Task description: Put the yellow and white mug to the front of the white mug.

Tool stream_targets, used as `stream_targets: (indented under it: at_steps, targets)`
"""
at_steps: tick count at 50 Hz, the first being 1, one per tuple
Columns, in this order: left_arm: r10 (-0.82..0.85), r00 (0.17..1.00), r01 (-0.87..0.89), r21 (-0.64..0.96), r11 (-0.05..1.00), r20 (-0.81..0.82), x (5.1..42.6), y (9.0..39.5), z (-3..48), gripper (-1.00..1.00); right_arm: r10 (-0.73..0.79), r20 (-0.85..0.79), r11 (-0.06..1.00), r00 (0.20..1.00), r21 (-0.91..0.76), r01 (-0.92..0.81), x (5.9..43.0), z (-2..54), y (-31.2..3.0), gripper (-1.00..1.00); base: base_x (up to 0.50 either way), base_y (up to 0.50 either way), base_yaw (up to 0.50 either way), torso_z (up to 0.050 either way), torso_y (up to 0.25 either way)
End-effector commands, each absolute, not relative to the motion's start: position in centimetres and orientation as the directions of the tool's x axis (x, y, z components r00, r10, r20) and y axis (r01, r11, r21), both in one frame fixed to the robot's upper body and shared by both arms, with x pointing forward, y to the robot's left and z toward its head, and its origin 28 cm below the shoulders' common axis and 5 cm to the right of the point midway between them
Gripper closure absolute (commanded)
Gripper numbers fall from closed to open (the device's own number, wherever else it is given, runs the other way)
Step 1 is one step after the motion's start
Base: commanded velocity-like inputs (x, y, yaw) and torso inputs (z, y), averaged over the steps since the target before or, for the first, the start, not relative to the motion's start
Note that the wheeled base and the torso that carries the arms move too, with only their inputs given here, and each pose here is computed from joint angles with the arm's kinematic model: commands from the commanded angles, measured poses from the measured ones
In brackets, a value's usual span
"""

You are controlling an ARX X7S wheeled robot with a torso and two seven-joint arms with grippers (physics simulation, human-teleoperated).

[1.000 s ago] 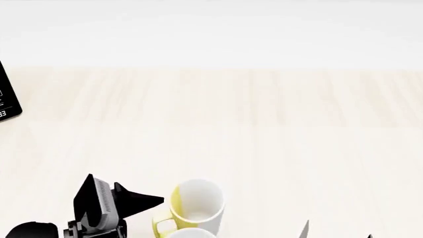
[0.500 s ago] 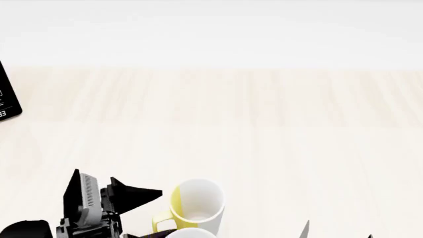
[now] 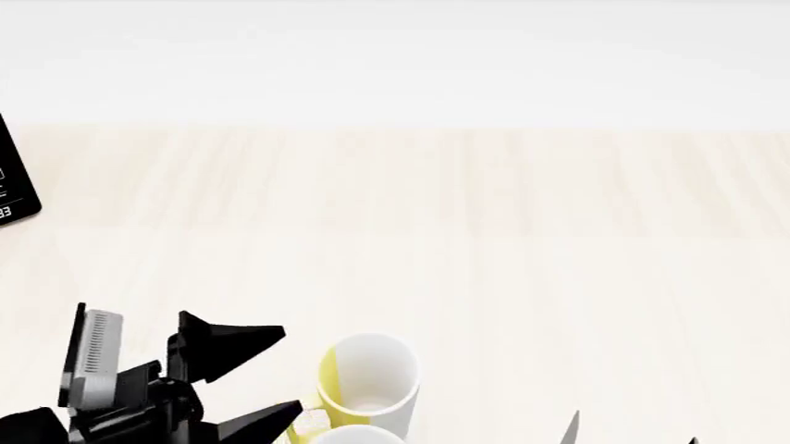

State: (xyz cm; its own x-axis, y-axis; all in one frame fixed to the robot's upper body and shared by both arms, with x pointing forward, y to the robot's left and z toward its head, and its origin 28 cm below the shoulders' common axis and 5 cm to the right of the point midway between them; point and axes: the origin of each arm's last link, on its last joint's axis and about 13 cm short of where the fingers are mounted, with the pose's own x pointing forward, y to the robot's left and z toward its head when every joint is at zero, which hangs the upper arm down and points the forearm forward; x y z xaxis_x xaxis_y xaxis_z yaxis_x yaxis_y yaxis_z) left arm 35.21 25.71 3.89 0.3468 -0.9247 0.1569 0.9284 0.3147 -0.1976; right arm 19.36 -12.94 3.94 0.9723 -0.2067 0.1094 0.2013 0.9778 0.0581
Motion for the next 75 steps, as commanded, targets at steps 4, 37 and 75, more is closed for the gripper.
stream_targets:
  at_steps: [4, 37, 75]
  targets:
    - [-0.856, 0.378, 0.921, -0.241, 0.308, 0.351, 33.6, 26.3, 5.4, -1.00, -0.213, 0.117, 0.976, 0.970, 0.061, 0.207, 19.2, 4.2, -13.1, -1.00, 0.00, 0.00, 0.00, 0.000, 0.000]
    - [-0.087, 0.785, 0.296, -0.247, 0.923, 0.614, 22.1, 26.1, 8.8, -1.00, -0.300, 0.371, 0.943, 0.879, -0.025, 0.333, 16.9, 6.9, -13.0, -1.00, 0.00, 0.00, 0.00, 0.000, 0.000]
    - [0.153, 0.515, -0.058, -0.144, 0.988, 0.843, 15.6, 23.5, 9.5, -1.00, -0.403, 0.449, 0.894, 0.798, 0.007, 0.448, 15.9, 7.9, -13.2, -1.00, 0.00, 0.00, 0.00, 0.000, 0.000]
